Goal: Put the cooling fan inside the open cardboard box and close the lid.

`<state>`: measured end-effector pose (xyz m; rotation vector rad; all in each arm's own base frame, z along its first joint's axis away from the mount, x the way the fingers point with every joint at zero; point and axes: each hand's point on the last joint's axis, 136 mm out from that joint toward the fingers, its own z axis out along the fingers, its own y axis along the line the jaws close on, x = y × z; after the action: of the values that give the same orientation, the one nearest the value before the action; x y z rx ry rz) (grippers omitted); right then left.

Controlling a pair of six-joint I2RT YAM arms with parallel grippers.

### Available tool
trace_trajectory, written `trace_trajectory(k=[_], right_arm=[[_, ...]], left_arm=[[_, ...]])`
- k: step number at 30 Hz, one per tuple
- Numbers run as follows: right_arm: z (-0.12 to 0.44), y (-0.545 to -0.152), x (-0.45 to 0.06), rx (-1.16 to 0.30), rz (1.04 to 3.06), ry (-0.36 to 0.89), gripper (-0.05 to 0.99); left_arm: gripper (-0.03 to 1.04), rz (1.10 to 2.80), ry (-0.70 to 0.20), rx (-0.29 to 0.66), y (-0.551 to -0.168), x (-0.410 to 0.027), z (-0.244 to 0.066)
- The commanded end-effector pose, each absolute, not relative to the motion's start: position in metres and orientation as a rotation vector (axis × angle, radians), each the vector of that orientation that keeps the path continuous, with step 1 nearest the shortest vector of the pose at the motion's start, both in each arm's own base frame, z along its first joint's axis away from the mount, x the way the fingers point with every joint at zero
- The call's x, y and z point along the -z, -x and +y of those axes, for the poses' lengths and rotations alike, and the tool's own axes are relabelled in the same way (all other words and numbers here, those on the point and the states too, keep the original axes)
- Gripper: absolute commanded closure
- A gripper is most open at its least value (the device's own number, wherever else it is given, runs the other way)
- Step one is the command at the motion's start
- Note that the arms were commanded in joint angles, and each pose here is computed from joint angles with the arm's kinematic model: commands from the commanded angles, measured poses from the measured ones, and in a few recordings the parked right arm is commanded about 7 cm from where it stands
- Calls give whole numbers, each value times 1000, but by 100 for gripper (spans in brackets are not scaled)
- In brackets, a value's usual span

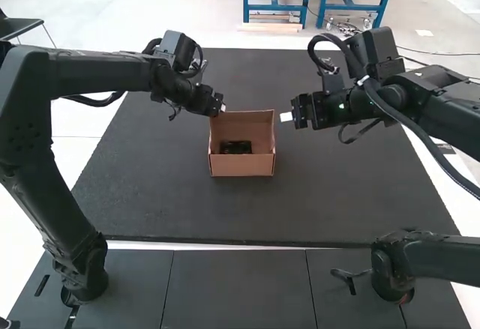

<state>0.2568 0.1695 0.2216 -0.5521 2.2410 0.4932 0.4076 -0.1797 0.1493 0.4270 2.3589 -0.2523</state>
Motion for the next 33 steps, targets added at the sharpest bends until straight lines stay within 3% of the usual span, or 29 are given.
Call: trace_trajectory(k=[1, 25, 33], right_arm=[[166, -262, -222, -476, 2237, 533, 4], [162, -262, -216, -467, 2256, 523, 4], [162, -262, -218, -468, 2251, 522, 4]], left_arm=[[5, 2370, -455, 265, -398, -142, -180], [5, 2452, -553, 295, -362, -45, -200], [5, 2493, -556, 279, -357, -42, -194]])
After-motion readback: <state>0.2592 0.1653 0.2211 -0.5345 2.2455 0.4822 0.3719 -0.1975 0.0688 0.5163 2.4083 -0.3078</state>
